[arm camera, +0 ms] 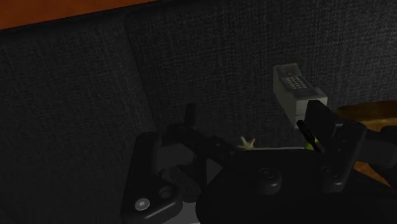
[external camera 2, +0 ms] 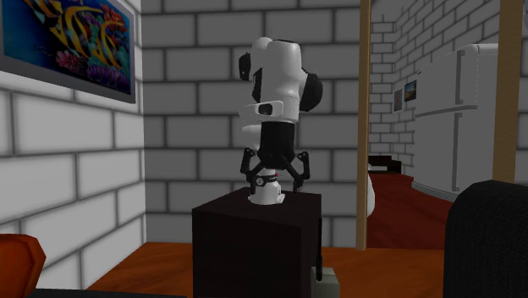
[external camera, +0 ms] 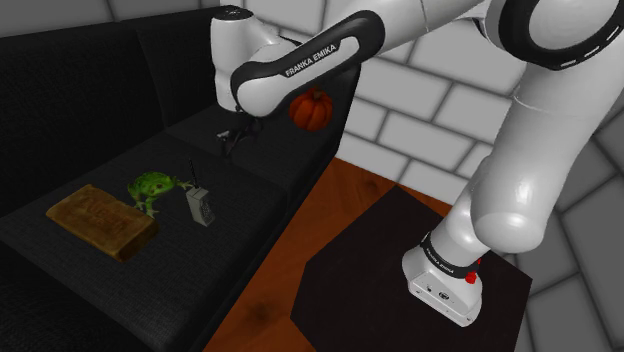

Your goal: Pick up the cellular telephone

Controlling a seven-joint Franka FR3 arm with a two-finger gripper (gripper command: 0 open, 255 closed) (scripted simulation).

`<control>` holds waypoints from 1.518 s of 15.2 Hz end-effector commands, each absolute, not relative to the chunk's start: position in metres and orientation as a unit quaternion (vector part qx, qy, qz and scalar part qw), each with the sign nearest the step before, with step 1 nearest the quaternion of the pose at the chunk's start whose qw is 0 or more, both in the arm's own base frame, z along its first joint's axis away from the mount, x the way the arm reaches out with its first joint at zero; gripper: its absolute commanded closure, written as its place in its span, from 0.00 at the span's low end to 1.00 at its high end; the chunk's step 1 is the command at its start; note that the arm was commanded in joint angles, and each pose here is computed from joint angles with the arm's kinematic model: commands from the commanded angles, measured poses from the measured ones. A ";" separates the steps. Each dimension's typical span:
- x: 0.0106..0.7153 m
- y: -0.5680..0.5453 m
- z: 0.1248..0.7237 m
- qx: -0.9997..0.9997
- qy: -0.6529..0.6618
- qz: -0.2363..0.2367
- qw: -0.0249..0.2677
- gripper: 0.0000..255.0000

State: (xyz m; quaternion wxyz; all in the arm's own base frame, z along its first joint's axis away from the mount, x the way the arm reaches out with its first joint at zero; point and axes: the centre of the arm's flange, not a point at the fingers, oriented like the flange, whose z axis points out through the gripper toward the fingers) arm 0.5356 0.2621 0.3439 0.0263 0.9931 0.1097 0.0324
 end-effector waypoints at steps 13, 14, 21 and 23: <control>0.572 0.377 0.239 0.982 0.182 0.032 0.030 0.00; 0.572 0.377 0.234 0.982 0.182 0.032 0.030 0.00; 0.571 0.377 0.209 0.982 0.182 0.032 0.030 1.00; 0.571 0.376 0.209 0.982 0.182 0.032 0.030 1.00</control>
